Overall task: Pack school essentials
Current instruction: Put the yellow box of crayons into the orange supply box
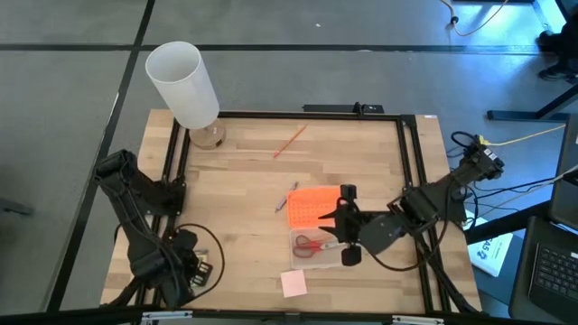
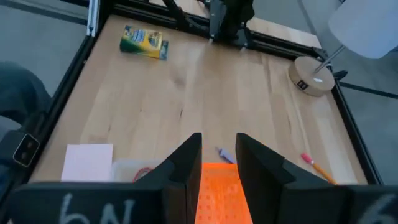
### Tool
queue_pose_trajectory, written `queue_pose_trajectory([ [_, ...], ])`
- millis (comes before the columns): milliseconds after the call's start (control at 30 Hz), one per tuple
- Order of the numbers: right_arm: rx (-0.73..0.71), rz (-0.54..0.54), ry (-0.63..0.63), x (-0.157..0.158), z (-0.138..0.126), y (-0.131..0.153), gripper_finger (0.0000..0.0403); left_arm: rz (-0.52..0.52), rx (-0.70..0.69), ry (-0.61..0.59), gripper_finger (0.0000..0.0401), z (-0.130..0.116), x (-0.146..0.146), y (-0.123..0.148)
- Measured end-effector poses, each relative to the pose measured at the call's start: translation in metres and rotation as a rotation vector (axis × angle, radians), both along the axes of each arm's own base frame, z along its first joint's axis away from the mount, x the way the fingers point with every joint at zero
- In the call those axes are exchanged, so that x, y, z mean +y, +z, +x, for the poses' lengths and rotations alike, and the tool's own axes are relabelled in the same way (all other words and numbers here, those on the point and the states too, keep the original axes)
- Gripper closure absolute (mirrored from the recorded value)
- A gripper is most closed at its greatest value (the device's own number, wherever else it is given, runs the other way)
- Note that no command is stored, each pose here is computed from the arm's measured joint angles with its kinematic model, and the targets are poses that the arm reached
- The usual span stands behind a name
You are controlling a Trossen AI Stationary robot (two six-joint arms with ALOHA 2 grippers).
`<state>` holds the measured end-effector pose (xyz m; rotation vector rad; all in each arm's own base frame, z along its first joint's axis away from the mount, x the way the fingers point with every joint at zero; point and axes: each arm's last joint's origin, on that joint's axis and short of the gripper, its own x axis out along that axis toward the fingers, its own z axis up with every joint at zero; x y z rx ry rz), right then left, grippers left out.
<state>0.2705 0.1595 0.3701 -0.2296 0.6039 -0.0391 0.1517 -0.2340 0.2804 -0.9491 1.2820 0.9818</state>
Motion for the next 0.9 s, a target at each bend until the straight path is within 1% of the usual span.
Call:
queue_pose_trajectory([
  [133, 0.063, 0.074, 0.134, -0.003, 0.004, -0.001, 0.0302, 0.008, 0.006, -0.014, 0.0315, 0.0, 0.001, -0.003],
  [233, 0.068, 0.116, 0.238, -0.004, 0.008, 0.001, 0.0302, 0.013, 0.008, -0.016, 0.0315, 0.0, 0.001, -0.004],
  [300, 0.075, 0.138, 0.279, -0.007, 0.011, 0.001, 0.0302, 0.012, 0.008, -0.016, 0.0315, 0.0, 0.001, -0.004],
  [567, 0.081, 0.142, 0.254, -0.02, 0.017, 0.001, 0.0302, -0.003, -0.002, -0.016, 0.0315, 0.0, 0.0, -0.004],
  [733, 0.085, 0.181, 0.224, -0.02, 0.017, 0.001, 0.0302, -0.019, -0.012, -0.016, 0.0315, 0.001, -0.002, -0.004],
  [900, 0.085, 0.181, 0.224, -0.02, 0.017, 0.001, 0.0302, -0.023, -0.015, -0.014, 0.0315, 0.002, -0.002, -0.004],
])
